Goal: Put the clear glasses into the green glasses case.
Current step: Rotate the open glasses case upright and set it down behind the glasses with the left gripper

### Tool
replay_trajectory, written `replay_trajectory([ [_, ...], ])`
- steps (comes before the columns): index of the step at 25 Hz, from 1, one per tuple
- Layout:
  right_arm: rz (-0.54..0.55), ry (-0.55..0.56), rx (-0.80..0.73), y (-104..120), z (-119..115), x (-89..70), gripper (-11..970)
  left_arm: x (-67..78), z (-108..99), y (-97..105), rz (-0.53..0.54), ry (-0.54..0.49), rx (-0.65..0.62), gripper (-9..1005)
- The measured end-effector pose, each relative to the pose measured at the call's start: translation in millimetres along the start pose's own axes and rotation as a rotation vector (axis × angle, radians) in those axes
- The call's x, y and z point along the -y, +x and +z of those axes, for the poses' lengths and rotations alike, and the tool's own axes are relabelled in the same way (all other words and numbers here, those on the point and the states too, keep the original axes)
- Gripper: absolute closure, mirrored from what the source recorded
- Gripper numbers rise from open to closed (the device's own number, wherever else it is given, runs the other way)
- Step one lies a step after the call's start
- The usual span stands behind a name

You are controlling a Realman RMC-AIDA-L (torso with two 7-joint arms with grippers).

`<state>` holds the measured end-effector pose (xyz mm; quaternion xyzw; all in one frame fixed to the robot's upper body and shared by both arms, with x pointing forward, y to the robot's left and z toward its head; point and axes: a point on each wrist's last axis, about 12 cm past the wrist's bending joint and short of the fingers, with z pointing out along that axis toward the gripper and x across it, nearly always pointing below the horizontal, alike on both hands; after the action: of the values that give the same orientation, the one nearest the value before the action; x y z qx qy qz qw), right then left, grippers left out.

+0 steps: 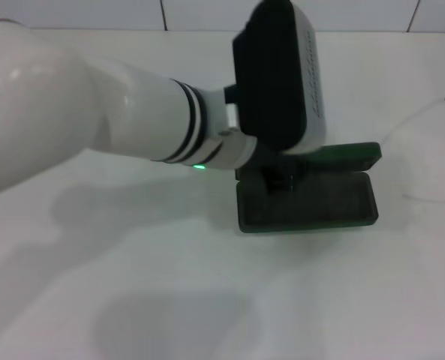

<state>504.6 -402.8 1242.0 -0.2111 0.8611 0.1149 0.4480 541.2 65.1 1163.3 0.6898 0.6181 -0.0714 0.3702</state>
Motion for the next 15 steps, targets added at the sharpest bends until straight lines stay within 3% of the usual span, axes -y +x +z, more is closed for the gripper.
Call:
replay_trajectory([
  [15, 0.012, -0.012, -0.005, 5.3, 2.1, 2.6, 856, 11.8, 16.4, 2.4, 0.121, -0.009, -0.002, 769],
])
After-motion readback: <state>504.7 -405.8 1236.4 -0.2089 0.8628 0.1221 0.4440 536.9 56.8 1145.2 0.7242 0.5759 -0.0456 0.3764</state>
